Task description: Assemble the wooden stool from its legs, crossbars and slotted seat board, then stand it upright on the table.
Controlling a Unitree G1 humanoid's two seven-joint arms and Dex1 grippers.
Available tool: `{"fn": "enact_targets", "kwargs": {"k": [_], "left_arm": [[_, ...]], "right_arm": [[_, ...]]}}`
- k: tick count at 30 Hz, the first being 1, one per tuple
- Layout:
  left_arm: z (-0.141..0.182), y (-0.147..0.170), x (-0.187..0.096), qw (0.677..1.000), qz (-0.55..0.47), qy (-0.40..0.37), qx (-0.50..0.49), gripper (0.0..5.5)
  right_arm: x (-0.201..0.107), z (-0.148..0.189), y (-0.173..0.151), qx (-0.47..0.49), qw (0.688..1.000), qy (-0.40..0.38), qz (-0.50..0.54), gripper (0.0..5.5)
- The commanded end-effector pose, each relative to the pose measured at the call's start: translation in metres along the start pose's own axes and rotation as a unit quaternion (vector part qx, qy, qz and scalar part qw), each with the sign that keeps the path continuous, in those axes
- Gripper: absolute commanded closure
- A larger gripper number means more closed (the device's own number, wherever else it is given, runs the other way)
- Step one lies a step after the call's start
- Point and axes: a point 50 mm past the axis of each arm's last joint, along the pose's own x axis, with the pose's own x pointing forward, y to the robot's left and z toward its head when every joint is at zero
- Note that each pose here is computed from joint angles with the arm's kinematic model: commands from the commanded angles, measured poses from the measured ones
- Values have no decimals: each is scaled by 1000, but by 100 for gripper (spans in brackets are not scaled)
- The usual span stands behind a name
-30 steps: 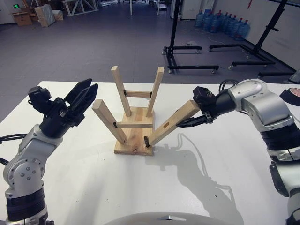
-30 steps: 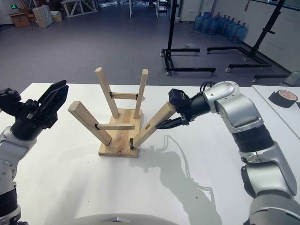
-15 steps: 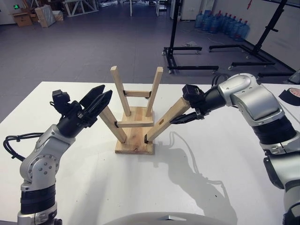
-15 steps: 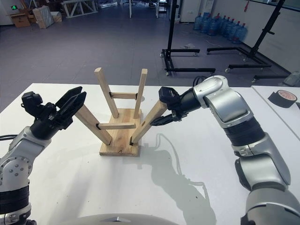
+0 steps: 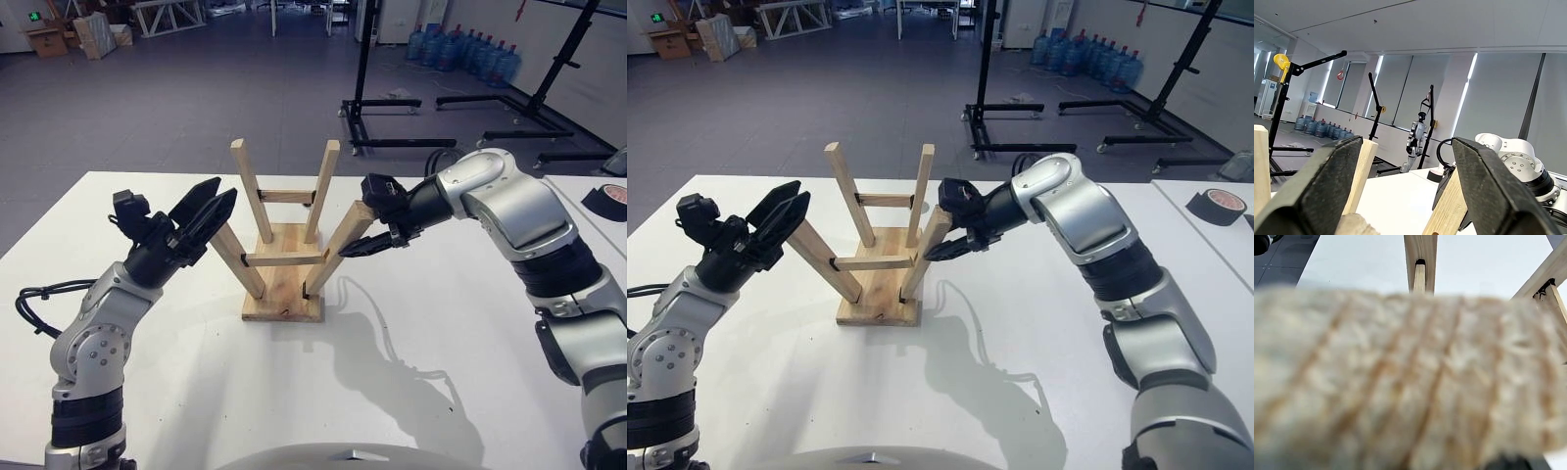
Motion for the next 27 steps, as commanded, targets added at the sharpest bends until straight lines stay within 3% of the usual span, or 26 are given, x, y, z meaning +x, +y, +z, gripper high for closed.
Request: {"fn": "enact_targets", "kwargs": {"k": [1, 18, 27], "left_arm": [[-17, 1, 0, 999, -1, 40, -29, 219], [-24, 0, 3, 998, -12, 51, -23, 219], [-29, -1, 5, 998, -18, 61, -20, 219]], "right_arm": [[19, -12, 6, 18, 1000, 1, 7, 347], [31, -19, 8, 34, 999, -21, -6, 347], [28, -13, 4, 45, 996, -73, -31, 347]]}}
